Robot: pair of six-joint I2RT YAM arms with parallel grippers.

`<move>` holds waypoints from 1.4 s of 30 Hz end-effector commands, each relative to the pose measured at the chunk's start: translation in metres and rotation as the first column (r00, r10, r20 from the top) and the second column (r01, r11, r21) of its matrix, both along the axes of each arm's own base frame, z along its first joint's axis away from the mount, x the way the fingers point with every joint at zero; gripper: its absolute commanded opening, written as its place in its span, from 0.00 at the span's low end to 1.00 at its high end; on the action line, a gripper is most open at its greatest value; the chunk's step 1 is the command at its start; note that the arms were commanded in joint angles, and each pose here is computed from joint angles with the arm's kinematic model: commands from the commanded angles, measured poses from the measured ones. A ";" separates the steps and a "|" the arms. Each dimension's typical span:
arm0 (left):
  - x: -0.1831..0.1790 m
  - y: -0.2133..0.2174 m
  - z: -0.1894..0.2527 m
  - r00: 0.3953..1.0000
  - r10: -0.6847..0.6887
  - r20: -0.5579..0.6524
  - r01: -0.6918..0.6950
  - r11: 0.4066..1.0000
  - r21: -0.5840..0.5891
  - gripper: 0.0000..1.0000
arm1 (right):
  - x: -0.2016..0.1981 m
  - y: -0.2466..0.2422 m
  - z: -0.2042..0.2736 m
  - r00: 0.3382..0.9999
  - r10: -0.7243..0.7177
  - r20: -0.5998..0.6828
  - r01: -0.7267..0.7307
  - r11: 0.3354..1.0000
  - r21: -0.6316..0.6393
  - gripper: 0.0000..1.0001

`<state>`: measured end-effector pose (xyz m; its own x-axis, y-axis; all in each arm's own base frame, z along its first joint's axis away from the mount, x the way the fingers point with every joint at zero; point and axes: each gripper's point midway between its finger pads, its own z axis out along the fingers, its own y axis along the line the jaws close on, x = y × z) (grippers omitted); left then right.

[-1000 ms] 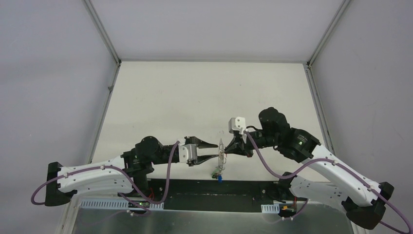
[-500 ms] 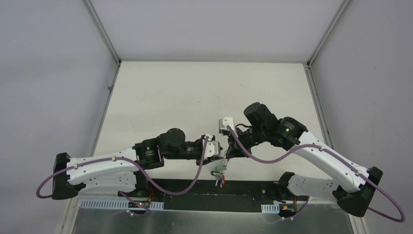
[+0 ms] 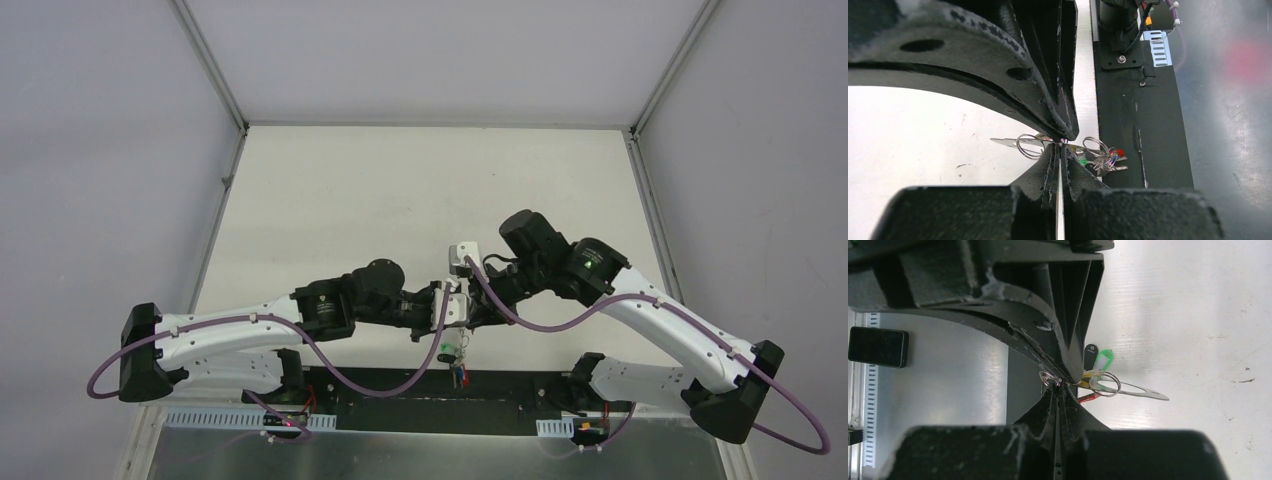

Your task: Put the keys on the keyring

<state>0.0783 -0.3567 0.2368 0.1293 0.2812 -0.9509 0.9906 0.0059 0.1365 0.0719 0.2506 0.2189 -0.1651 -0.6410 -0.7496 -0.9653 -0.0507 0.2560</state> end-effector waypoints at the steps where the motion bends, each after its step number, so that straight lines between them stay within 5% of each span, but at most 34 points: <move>1: -0.006 -0.008 0.025 0.999 -0.044 0.014 0.044 0.997 -0.063 0.00 | 0.003 0.008 0.024 0.999 0.004 0.039 -0.007 0.997 0.081 0.00; 6: -0.005 -0.006 0.026 1.000 -0.026 0.006 0.026 0.997 -0.066 0.00 | 0.006 0.008 0.024 0.998 -0.012 0.053 0.008 0.996 0.085 0.00; 9: -0.001 -0.004 0.026 1.000 0.004 -0.002 -0.004 0.998 -0.067 0.00 | 0.008 0.009 0.024 0.998 -0.014 0.053 0.009 0.996 0.093 0.20; 21: 0.010 0.003 0.033 0.992 0.112 -0.054 -0.119 0.981 -0.152 0.00 | 0.016 0.012 0.040 0.997 -0.042 0.061 0.027 0.974 0.226 0.55; 36: -0.003 0.030 0.078 0.997 0.080 0.008 -0.065 0.857 -0.511 0.00 | 0.000 0.000 0.068 0.959 -0.042 0.281 -0.103 0.871 0.480 0.56; 42: -0.015 0.033 0.087 0.999 0.025 0.046 0.005 0.827 -0.563 0.00 | -0.010 0.003 0.069 0.959 0.031 0.282 -0.174 0.850 0.497 0.45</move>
